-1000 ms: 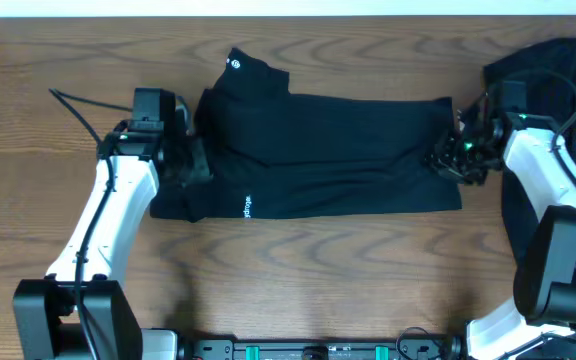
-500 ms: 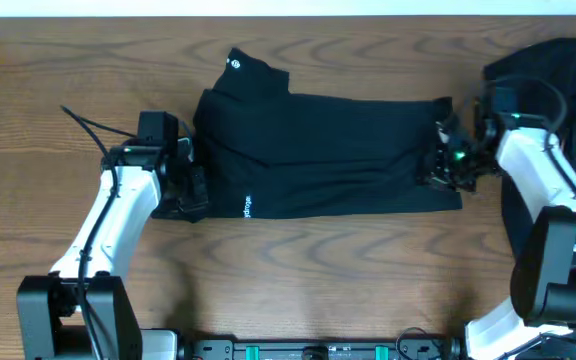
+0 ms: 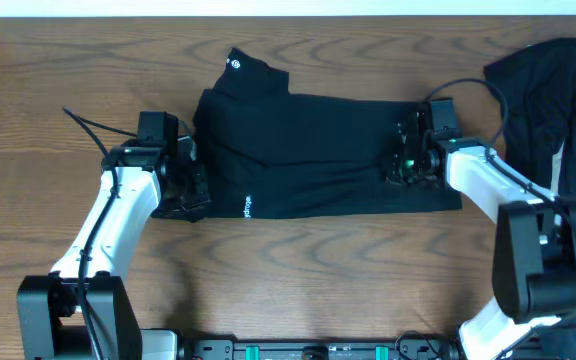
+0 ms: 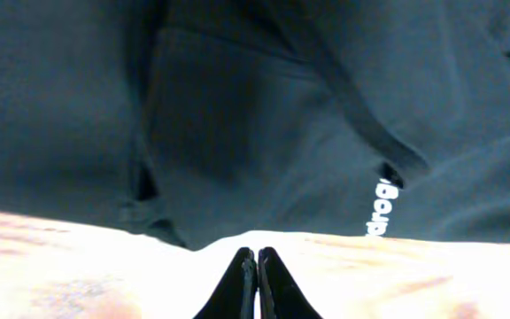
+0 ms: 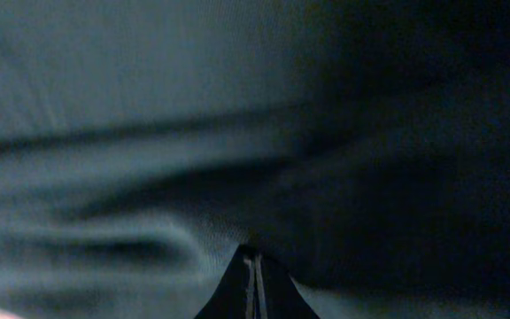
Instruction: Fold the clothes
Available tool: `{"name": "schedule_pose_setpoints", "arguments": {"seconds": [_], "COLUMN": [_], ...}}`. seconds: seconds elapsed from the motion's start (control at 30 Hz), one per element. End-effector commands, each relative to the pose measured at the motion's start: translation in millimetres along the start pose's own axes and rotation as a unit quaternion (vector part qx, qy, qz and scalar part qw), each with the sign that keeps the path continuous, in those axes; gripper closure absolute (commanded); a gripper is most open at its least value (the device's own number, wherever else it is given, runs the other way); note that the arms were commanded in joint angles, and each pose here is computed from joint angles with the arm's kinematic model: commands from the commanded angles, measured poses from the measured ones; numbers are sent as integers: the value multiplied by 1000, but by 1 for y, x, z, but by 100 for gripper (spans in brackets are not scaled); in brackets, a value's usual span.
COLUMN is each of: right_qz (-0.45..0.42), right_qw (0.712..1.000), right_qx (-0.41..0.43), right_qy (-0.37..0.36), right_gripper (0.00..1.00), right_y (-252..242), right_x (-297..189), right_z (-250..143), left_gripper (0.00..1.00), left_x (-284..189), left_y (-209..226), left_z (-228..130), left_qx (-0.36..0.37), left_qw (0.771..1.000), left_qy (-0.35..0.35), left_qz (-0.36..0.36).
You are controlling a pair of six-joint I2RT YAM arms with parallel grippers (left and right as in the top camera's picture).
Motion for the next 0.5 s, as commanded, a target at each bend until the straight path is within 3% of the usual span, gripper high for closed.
{"name": "schedule_pose_setpoints", "arguments": {"seconds": [0.0, 0.23, 0.37, 0.47], "right_qz": [5, 88, 120, 137], "right_qw": [1000, 989, 986, 983], "right_qx": [20, -18, -19, -36], "right_qy": [-22, -120, -115, -114], "right_gripper": [99, 99, 98, 96], "right_y": [0, 19, 20, 18], "right_x": [16, 1, -17, -35], "right_z": [7, 47, 54, 56], "left_gripper": [94, 89, 75, 59], "left_x": [-4, -1, 2, 4], "left_y": [-7, -24, -39, -50], "left_z": [-2, -9, -15, -15], "left_qx": [23, 90, 149, 192], "left_qw": [999, 994, 986, 979], "left_qy": [2, 17, 20, 10], "left_qz": [-46, -64, -69, -70]}}
Point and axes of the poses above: each gripper's point midway between its finger pads, its own x axis out along the fingers, its own y axis along the line the jaws close on, z = x × y, the point moved 9 cm from there along -x, back along the fingers, and after that the axes turned 2 degrees about x, right-handed, at the moved point
